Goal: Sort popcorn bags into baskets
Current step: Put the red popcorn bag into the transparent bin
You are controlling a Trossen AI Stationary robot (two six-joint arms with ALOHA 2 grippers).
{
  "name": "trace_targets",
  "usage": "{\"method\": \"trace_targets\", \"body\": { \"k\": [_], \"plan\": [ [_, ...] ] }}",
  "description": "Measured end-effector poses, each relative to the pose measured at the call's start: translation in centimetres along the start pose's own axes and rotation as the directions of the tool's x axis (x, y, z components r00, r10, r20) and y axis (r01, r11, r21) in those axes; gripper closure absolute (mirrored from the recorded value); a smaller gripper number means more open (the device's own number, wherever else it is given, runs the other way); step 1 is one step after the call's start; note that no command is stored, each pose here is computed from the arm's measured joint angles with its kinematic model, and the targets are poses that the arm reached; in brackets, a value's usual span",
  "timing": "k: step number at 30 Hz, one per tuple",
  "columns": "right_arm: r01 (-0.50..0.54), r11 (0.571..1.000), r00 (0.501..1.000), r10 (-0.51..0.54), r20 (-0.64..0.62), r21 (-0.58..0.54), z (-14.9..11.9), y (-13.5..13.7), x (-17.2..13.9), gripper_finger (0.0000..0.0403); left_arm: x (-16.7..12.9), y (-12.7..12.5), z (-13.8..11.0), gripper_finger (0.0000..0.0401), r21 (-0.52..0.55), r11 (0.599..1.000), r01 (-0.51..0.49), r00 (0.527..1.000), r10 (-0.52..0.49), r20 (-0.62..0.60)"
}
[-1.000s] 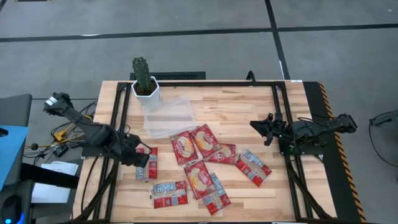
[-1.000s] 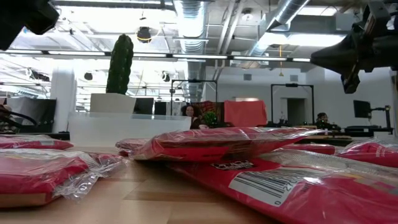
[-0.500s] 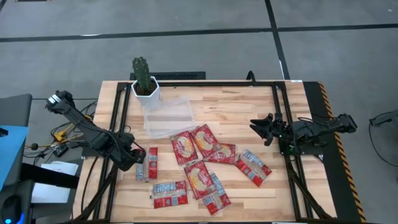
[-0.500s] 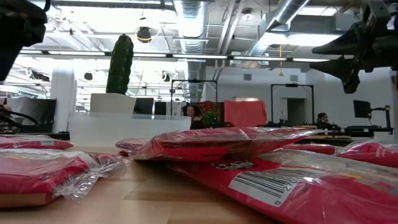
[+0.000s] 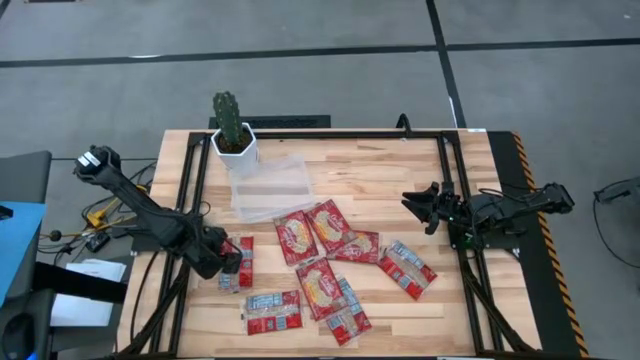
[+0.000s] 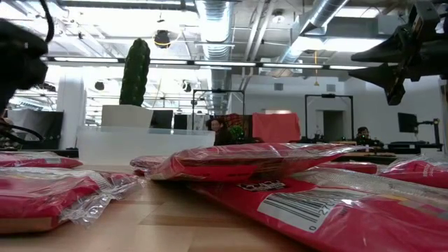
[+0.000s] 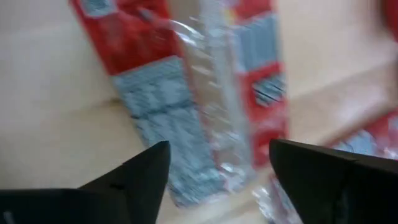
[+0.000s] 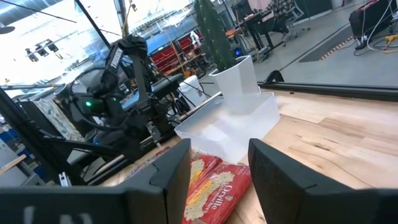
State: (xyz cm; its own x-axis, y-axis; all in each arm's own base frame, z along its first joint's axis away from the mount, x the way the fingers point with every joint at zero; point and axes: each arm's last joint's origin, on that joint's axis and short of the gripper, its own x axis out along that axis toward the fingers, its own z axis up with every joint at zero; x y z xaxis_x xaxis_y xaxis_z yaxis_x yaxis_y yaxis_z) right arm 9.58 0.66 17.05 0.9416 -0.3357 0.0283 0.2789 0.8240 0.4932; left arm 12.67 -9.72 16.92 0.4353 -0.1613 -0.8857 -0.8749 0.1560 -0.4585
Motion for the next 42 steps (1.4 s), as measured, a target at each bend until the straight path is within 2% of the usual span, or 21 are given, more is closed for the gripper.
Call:
{"method": "trace_targets", "body": {
  "k": [6,11,15,21,26,28,31,40,42],
  "plan": [
    [0.000,1.000,1.000,0.000,0.000,0.003,0.0,0.0,0.0,0.0228,0.6,1.2,0.5,0.0096,-0.051,0.997,-0.059,0.998,0.061,0.032],
    [0.000,1.000,1.000,0.000,0.000,0.010,0.0,0.0,0.0,0.0230,0.6,1.1,0.3,0.0094,-0.049,0.998,-0.046,0.999,0.047,0.017],
    [0.000,1.000,1.000,0.000,0.000,0.010,0.0,0.0,0.0,0.0227,1.0,1.1,0.3,0.0094,-0.069,0.996,-0.065,0.996,0.068,0.051],
    [-0.001,1.000,1.000,0.001,-0.001,0.010,0.0,0.0,0.0,0.0226,2.7,0.8,-0.1,0.0094,-0.074,0.992,-0.101,0.992,0.107,0.071],
    [-0.001,1.000,1.000,0.001,-0.002,0.009,0.0,0.0,0.0,0.0232,4.0,0.2,-0.7,0.0102,-0.097,0.991,-0.088,0.994,0.094,0.054],
    [-0.001,1.000,1.000,0.001,-0.002,0.009,0.0,0.0,0.0,0.0234,4.2,0.1,-0.8,0.0121,-0.125,0.988,-0.092,0.994,0.099,0.055],
    [0.000,1.000,1.000,0.000,-0.001,0.008,0.0,0.0,0.0,0.0237,4.3,0.2,-0.7,0.0172,-0.148,0.984,-0.102,0.992,0.112,0.059],
    [0.002,1.000,1.000,-0.002,0.000,0.007,0.0,0.0,0.0,0.0246,4.4,0.3,-0.5,0.0378,-0.139,0.989,-0.060,0.992,0.074,0.097],
    [0.002,1.000,1.000,-0.002,0.000,0.007,0.0,0.0,0.0,0.0248,4.5,0.1,-0.6,0.0392,-0.141,0.989,-0.045,0.994,0.058,0.091]
  ]
}}
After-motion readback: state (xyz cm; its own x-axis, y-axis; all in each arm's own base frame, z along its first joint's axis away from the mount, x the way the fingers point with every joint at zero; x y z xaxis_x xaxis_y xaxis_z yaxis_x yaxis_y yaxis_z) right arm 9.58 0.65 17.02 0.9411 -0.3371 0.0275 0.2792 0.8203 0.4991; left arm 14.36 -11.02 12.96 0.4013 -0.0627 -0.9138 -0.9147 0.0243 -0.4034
